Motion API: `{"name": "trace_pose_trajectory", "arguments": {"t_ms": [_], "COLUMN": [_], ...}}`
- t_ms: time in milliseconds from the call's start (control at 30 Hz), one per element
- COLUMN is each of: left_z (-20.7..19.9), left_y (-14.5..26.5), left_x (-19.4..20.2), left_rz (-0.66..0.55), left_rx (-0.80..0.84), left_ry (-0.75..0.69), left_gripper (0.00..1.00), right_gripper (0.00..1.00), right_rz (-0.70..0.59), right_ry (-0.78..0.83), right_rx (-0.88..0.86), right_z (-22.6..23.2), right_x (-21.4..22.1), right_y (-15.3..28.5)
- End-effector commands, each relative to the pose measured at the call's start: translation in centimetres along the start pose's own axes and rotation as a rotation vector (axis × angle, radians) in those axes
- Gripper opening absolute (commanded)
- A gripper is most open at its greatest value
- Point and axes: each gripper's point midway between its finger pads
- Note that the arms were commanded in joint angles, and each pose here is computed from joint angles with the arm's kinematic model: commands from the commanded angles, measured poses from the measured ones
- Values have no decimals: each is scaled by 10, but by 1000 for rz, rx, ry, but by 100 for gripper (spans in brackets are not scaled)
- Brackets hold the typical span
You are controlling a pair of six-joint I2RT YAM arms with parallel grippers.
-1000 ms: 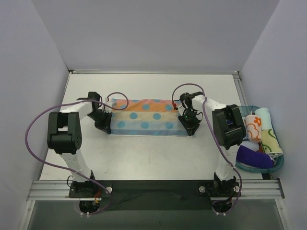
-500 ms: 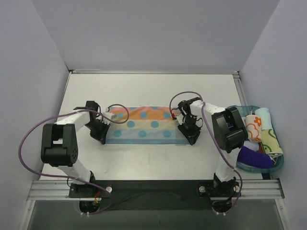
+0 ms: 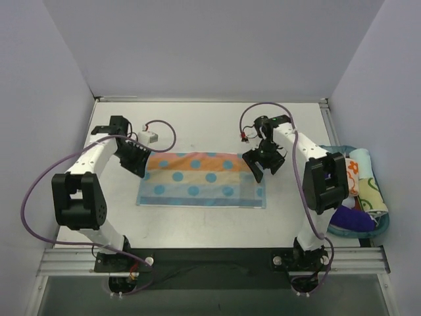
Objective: Roll the towels
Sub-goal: Flatten the towel
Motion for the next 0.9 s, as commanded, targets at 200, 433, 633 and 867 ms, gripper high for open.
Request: {"name": "trace_pose_trajectory", "arguments": {"t_ms": [200, 433, 633, 867], "left_z": [93, 129, 136, 140], "left_y": [34, 5, -23, -39], "left_x": [-127, -152, -144, -135], "left_rz": [-334, -344, -303, -270], "left_rx": [-204, -201, -180, -188], "left_ry": [-60, 28, 56, 59], "left_gripper": [44, 43, 43, 43], "right_gripper": [60, 48, 40, 40], "right_rz": [-178, -217, -210, -180], "right_ry": [-177, -246, -266, -286], "right_rx": [25, 78, 102, 55], "right_z": [-54, -75, -85, -76], "right_x": [-87, -135, -150, -152], "right_y": [44, 18, -3, -22]}}
Point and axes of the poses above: each gripper's point midway between its finger pads, its own y axis back along the fingers, its own z axis along the line the jaws close on, x = y × z, and after that the axes turned 13 degrees about -y, right-handed
